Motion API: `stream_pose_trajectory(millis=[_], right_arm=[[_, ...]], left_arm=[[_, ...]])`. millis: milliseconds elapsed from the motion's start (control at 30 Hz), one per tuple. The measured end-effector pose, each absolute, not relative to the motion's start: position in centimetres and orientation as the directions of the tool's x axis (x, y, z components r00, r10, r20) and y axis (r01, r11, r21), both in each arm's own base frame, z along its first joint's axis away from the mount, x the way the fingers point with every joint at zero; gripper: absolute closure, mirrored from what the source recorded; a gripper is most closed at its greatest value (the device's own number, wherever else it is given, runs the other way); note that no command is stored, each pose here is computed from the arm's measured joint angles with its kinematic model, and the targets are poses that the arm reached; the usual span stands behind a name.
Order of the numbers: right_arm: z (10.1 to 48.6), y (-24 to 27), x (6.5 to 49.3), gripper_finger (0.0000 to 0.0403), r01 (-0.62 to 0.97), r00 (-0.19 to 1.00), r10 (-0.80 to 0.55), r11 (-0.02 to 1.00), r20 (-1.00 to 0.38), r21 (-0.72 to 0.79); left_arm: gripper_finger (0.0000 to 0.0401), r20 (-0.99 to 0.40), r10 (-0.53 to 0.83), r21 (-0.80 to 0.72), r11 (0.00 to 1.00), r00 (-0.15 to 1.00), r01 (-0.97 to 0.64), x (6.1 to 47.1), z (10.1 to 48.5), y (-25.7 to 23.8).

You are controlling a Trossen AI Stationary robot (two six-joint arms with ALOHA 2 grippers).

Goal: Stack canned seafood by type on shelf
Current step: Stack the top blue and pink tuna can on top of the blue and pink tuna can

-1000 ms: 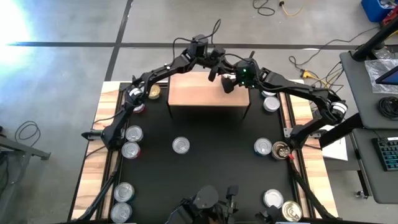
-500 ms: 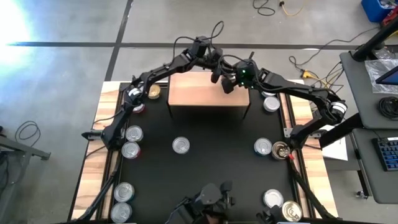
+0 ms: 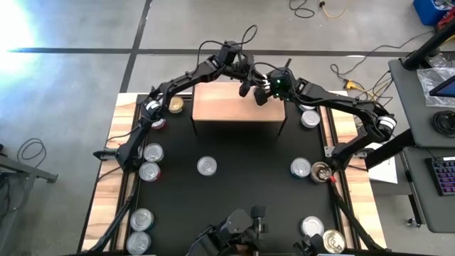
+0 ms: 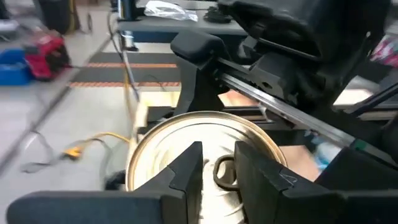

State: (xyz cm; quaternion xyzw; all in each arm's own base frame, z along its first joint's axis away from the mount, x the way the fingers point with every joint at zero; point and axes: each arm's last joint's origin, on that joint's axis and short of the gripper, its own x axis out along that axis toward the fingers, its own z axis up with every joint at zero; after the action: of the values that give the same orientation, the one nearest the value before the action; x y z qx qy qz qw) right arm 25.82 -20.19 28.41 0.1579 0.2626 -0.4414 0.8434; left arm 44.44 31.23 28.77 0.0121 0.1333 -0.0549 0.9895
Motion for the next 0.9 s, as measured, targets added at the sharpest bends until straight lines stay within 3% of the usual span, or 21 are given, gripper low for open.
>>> stream_pose_trajectory(millis=[900], right_arm=[[28.5, -19.5, 26.4, 0.0003, 0.806, 0.52, -0.619, 0.583, -0.588, 0.1]], left_arm=[[0.0323, -0.402, 0.038, 0.065, 0.998, 0.915, -0.013, 43.2, 28.2, 32.1]])
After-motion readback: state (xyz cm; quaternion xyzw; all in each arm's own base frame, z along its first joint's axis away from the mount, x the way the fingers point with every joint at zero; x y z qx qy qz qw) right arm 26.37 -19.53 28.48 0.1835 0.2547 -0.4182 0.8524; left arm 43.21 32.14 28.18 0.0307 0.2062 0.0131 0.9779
